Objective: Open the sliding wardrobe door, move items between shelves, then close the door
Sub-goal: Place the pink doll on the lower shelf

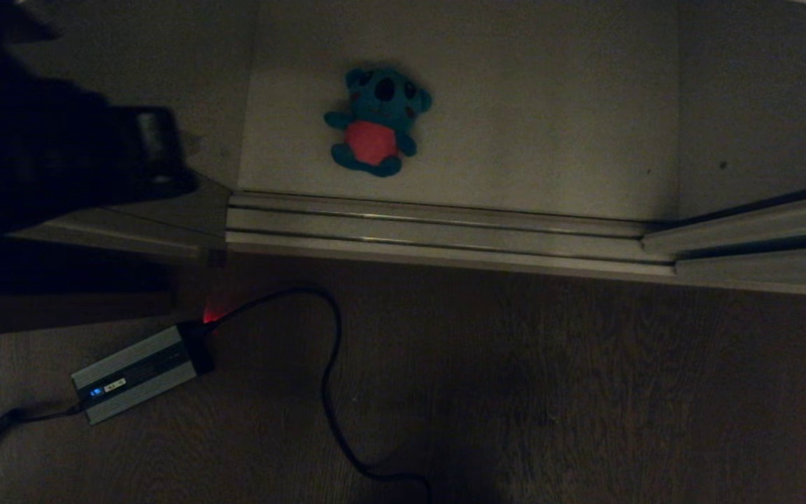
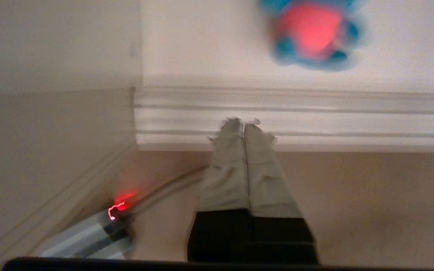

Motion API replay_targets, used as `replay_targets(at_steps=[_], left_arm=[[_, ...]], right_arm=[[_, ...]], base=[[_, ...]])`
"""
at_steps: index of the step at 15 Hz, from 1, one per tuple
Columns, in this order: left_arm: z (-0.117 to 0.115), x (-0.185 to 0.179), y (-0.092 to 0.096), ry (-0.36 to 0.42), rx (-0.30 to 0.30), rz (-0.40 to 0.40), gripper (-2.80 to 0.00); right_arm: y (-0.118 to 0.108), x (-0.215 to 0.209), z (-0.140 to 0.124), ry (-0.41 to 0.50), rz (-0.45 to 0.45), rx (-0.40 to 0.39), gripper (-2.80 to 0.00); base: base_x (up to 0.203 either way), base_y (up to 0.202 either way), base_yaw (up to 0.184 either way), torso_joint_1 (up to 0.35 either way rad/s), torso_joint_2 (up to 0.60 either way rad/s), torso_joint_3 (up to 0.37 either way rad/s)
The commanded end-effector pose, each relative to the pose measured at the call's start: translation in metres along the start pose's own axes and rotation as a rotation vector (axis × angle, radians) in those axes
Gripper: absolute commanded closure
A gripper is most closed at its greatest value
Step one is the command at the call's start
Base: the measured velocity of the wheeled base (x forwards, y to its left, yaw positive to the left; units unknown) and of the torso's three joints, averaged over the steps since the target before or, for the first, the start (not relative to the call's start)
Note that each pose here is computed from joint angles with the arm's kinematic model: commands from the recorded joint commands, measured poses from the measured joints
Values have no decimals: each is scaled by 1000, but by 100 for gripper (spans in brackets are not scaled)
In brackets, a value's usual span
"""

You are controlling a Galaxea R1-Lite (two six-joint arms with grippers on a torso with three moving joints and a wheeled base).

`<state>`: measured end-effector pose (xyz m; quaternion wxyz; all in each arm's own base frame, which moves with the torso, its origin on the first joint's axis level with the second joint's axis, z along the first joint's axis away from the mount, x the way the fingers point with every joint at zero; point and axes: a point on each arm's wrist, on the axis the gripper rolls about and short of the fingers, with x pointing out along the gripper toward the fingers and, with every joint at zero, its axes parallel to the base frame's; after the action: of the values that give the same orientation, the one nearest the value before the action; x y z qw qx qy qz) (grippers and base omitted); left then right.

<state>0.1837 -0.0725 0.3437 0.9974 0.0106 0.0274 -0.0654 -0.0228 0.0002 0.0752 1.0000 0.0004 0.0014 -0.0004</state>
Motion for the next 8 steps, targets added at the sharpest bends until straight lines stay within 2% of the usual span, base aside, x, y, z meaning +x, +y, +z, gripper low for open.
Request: replay_targets(at_steps=[1, 6, 8], left_arm=[[-19, -80, 23, -7, -5, -28, 0], [-90, -108, 29, 205, 43, -109, 0], [-103, -130, 36, 182, 31, -113, 0]], right_arm=[[0, 0, -1, 3, -1, -1, 0], [0, 0, -1, 3, -1, -1, 0], [0, 0, -1, 3, 1, -1, 0]], base=[[0, 0, 0, 0, 0, 0], [0, 0, 0, 0, 0, 0], [0, 0, 0, 0, 0, 0]])
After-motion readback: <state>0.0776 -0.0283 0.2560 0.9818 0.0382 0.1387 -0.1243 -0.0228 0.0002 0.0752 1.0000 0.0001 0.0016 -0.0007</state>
